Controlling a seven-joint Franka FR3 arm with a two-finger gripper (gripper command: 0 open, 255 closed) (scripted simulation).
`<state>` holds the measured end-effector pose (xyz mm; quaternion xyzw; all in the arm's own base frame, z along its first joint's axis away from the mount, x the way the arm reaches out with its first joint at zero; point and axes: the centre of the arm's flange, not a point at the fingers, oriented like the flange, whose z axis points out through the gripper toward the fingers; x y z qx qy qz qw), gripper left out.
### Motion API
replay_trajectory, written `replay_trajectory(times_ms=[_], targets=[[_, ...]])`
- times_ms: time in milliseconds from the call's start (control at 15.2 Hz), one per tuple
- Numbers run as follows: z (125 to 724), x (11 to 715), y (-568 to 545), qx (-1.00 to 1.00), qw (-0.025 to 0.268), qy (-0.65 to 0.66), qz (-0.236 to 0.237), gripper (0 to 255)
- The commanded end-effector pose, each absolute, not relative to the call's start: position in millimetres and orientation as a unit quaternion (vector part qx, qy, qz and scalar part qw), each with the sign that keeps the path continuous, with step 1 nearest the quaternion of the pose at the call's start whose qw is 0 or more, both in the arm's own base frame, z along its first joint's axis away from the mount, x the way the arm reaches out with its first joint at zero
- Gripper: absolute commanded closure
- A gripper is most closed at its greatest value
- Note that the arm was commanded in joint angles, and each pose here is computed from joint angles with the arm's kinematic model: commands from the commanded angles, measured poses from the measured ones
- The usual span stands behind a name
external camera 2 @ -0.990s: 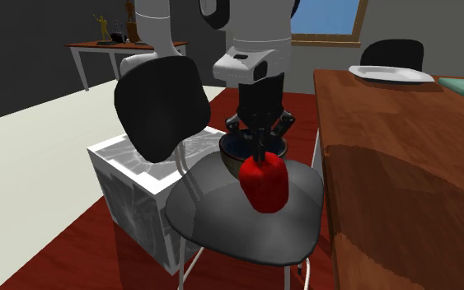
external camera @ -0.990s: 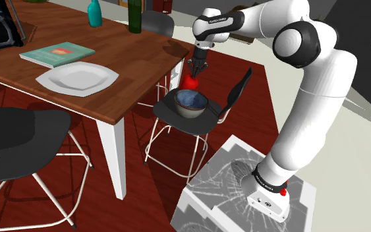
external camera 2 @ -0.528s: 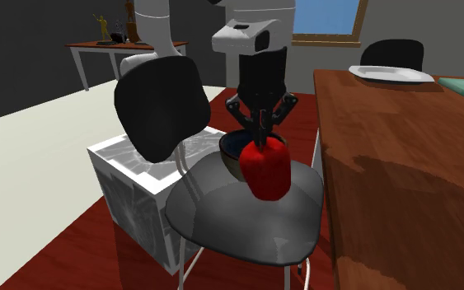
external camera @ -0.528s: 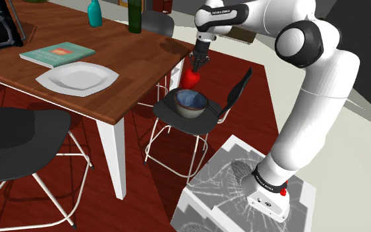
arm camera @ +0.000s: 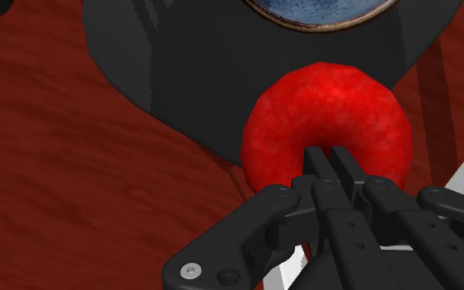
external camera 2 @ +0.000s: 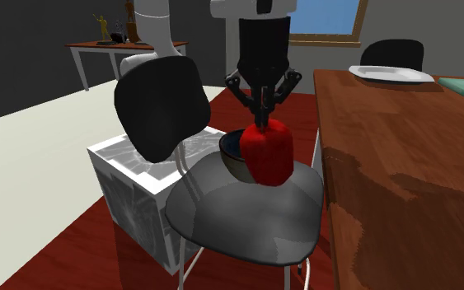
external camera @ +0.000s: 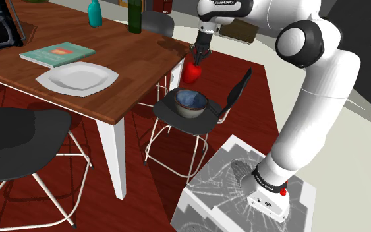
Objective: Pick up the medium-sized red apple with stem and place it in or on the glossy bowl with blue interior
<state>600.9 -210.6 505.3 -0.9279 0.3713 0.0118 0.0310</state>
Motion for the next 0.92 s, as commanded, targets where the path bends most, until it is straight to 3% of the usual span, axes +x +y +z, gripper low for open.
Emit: replay_trajectory(times_ms=[0,858], targets=[[516.7,600.7,-209.5,-0.928,0.031,0.371,0.012,255],[583.2,593.5,-200.1,-0.928,0.031,0.371,0.012,255]])
